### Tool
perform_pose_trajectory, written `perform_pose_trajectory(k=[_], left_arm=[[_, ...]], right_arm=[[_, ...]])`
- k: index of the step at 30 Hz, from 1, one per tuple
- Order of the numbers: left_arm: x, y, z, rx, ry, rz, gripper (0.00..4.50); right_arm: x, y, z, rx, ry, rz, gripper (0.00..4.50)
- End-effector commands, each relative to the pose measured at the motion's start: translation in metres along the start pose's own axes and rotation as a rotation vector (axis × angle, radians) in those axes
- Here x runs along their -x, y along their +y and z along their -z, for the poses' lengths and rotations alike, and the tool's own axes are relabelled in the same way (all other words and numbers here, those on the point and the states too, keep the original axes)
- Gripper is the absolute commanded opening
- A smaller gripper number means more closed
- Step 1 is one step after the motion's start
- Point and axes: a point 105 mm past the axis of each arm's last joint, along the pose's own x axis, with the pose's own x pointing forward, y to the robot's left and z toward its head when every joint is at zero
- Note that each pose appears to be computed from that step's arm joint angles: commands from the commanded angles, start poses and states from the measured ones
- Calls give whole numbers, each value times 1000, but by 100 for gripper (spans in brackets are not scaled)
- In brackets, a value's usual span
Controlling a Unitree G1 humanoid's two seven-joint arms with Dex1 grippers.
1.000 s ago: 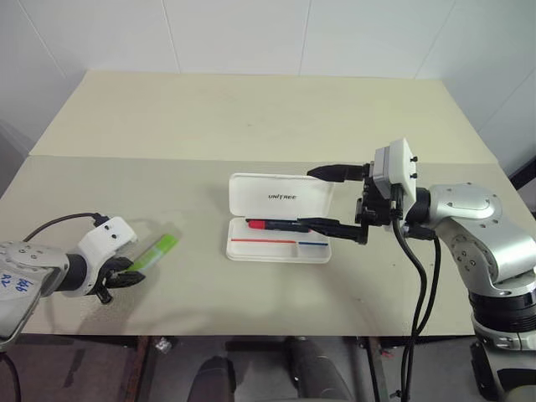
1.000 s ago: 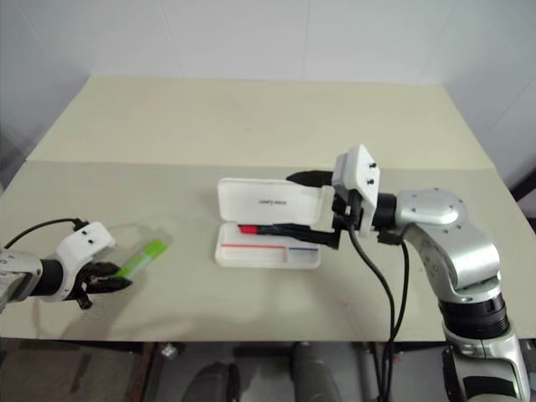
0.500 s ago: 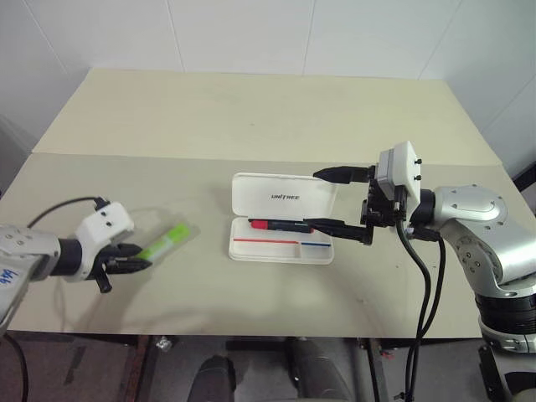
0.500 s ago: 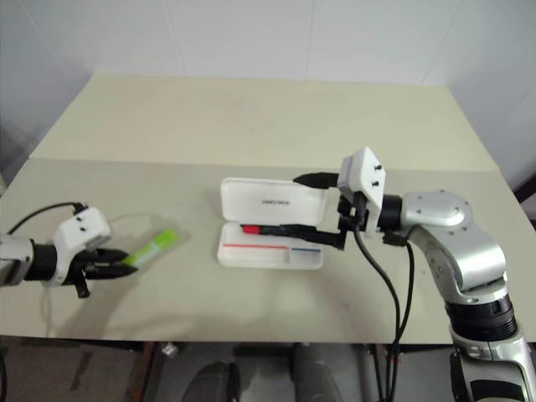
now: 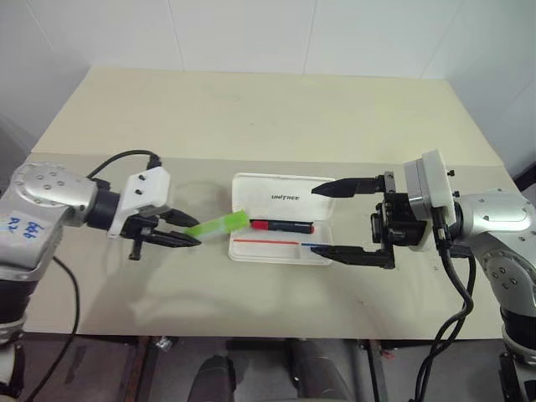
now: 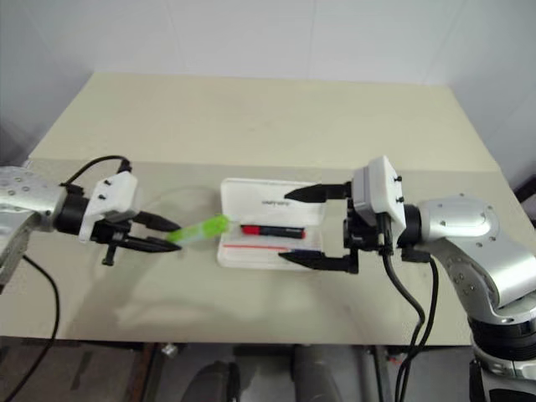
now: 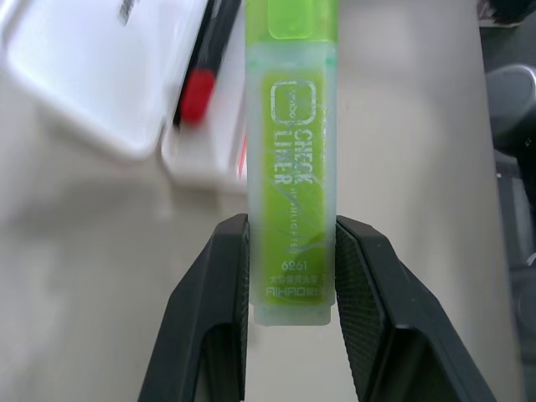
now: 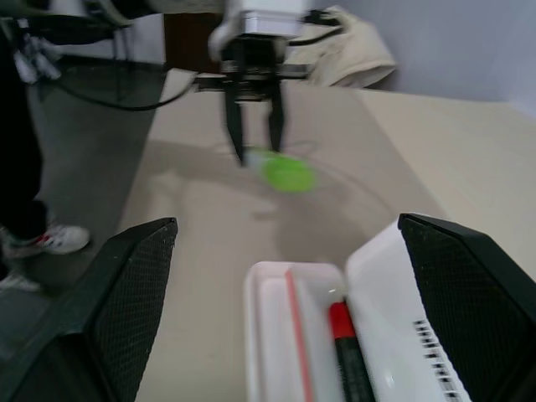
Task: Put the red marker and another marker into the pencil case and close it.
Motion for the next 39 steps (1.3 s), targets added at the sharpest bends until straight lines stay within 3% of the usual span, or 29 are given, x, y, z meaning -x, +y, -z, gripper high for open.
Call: perform_pose_trajectory(k=[1,9,14,37,39], left_arm=[[-7,5,-7,-64,4,30,108],[-58,17,-28,-119,-29,137,108],[-77,20,-31,-102,-22,147,108],[-104,29,-13,-102,60,155,108],[-103,28,-13,-109,65,165,183]], right_arm=[[10,-4,-1,23,30,73,450],[38,-11,31,-75,125,284,450],[40,-6,34,-85,132,329,450],[38,3,31,-90,120,420,450],[38,3,32,-90,119,422,450]])
